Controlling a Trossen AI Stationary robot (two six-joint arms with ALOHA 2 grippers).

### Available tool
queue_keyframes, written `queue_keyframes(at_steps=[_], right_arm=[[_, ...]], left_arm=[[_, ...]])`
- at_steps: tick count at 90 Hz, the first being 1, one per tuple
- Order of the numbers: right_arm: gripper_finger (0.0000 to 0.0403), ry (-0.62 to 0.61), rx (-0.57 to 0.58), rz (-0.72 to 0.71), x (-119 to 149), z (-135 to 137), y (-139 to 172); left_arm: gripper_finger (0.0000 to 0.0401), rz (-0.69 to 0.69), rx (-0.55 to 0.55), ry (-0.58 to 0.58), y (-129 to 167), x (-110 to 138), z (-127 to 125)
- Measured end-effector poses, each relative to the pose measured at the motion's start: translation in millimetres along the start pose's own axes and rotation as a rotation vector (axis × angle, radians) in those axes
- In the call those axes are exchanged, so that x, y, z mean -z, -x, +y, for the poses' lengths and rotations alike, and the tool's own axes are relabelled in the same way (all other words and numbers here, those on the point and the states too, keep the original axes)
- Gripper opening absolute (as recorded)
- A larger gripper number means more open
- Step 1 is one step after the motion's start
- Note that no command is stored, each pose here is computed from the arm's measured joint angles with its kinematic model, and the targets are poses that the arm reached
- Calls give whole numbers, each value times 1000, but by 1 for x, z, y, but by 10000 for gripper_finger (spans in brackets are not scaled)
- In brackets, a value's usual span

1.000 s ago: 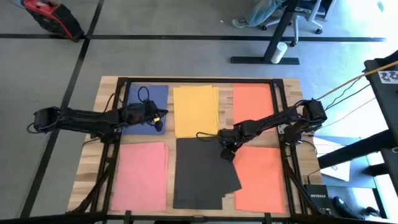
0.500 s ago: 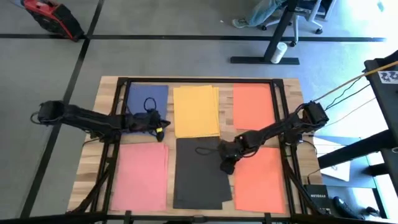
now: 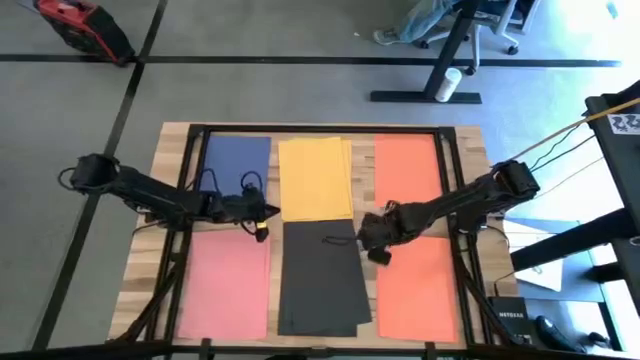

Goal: Organize paper
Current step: Stack the orange paper on top of the other orange paper

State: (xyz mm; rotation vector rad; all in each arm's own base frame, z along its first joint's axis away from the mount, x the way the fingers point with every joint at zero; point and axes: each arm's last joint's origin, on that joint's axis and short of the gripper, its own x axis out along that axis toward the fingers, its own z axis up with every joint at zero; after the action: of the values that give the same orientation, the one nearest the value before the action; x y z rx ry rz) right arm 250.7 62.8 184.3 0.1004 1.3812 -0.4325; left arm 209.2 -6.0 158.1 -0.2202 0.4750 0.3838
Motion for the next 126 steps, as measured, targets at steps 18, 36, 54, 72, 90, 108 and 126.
queue_keyframes(at_steps=[18, 36, 54, 72, 90, 108, 126], right_arm=[[22, 45, 167, 26, 13, -20, -19], [113, 66, 269, 99, 40, -33, -46], [166, 60, 324, 72, 59, -40, -65], [170, 81, 442, -7, 62, -45, -71], [170, 63, 470, -61, 68, -49, -80], [157, 62, 472, -58, 70, -50, -82], [68, 11, 447, -32, 66, -57, -85]], left_arm=[[1, 16, -32, 3, -2, 0, 6], [1, 41, -41, -8, -2, 2, 7], [1, 49, -44, -12, -2, 3, 7], [1, 49, -46, -10, -2, 3, 8], [1, 47, -57, 7, -3, 2, 10], [1, 48, -57, 3, -3, 2, 10], [1, 47, -57, 4, -3, 2, 10]])
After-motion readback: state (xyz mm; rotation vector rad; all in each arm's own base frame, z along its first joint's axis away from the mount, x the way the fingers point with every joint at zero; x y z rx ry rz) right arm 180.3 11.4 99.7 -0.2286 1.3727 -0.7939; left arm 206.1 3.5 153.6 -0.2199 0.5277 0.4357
